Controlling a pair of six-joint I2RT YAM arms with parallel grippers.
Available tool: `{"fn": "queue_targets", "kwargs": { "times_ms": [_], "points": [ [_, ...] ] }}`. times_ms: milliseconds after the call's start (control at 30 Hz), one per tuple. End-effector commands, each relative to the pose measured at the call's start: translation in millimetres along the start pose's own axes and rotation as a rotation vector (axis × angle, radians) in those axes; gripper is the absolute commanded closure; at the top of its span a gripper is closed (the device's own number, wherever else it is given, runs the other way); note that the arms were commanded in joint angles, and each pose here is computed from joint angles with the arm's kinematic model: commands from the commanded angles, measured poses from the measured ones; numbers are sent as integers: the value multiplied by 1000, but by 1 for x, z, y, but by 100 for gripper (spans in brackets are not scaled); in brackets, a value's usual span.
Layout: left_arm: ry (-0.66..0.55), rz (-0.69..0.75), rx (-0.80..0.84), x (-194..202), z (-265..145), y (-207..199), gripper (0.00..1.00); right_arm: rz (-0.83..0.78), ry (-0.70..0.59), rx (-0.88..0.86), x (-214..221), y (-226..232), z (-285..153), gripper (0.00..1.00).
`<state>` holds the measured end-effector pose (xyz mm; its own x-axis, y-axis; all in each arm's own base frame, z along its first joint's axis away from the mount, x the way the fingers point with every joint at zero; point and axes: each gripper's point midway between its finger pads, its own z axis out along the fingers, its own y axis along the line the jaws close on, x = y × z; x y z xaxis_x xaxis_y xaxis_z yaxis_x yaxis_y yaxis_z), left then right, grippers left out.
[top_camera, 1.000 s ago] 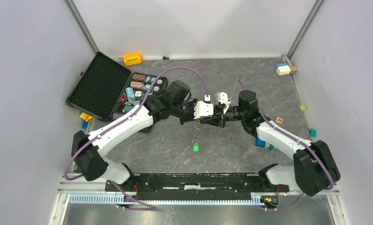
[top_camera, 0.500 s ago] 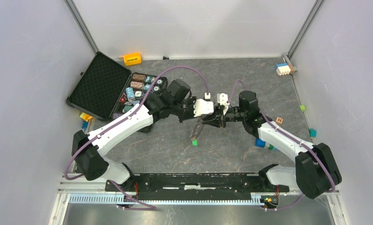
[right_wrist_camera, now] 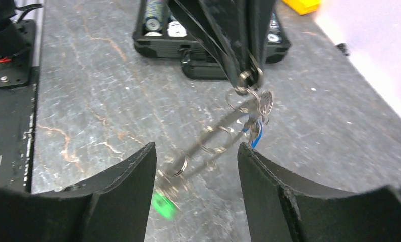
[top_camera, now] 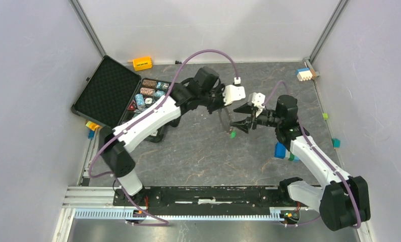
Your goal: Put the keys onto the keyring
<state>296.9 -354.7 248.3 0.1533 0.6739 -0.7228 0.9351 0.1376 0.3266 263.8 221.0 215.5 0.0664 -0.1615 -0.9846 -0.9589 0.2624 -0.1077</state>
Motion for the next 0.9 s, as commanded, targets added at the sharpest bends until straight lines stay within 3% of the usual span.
{"fn": "queue_targets", "kwargs": {
  "times_ms": [0,167,300,567,867],
  "points": [
    [-37,-62,-54,-30,26,30,98,-16,-5,90,-7,-15,-18,34],
    [-12,-101,-45,-30,66,43,98,-25,8,154,-11,-26,-32,33],
    [56,-110,-26,7,77,30,98,-21,40,159,-1,-25,-35,33],
    [249,-174,63,104,86,-30,98,-28,102,76,24,-10,-39,33],
    [394,-351,192,152,86,-94,96,-47,166,39,45,1,-47,33]
  ]
}}
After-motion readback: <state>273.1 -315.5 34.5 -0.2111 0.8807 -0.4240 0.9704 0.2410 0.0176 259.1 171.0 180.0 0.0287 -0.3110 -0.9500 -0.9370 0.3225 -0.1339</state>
